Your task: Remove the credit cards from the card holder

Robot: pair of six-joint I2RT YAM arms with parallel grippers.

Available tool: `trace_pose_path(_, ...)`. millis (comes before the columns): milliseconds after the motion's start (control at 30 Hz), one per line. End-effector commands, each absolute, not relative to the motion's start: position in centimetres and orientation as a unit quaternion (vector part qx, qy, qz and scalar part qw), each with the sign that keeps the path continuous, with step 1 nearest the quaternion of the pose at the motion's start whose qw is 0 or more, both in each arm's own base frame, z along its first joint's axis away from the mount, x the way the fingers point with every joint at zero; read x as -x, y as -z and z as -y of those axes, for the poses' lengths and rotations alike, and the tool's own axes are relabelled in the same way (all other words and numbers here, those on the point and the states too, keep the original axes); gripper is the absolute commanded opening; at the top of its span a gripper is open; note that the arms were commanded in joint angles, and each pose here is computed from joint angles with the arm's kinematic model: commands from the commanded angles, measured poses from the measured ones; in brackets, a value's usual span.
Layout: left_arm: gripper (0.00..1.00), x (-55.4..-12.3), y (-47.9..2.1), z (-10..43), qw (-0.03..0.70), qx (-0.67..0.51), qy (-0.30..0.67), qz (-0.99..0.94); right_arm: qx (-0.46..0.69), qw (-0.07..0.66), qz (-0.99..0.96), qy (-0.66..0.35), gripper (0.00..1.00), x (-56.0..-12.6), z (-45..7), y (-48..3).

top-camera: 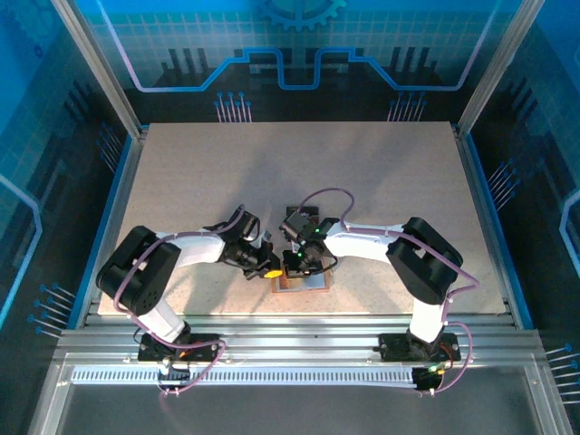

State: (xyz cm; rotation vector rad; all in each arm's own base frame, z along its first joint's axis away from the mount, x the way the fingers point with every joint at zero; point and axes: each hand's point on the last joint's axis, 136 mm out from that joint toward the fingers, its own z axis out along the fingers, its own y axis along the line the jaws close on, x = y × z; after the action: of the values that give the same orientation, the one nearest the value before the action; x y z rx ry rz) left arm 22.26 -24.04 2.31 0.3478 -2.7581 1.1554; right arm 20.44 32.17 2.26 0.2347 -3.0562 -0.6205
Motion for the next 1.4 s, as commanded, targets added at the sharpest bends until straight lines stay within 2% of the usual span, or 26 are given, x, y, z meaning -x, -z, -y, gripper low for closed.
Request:
trace_pose_path(0, 0.05, -21.2, -1.4, 24.0, 0.089, -0.12, -0.379, 0.913, -0.08, 0.007, 0.981, 0.174, 0.06, -19.9, -31.5, -2.4)
trace_pose_path(100, 0.05, -21.0, -1.0, 23.8, 0.093, -0.12, -0.37, 0.916, -0.079, 0.005, 0.982, 0.173, 0.09, -20.0, -31.5, -2.6)
trace_pose_path(633, 0.04, -20.8, -0.6, 23.6, 0.097, -0.116, -0.36, 0.92, -0.093, -0.013, 0.987, 0.132, 0.36, -20.4, -30.8, -4.1)
trace_pose_path(1067, 0.04, -20.9, -0.7, 23.6, 0.098, -0.114, -0.36, 0.921, -0.106, -0.022, 0.989, 0.096, 0.46, -20.7, -30.0, -4.7)
trace_pose_path(1233, 0.04, -20.9, -0.7, 23.6, 0.098, -0.114, -0.359, 0.921, -0.109, -0.024, 0.99, 0.091, 0.55, -20.7, -29.8, -4.8)
trace_pose_path(1367, 0.04, -20.8, -0.7, 23.6, 0.098, -0.113, -0.359, 0.921, -0.109, -0.024, 0.99, 0.087, 0.57, -20.7, -29.6, -4.8)
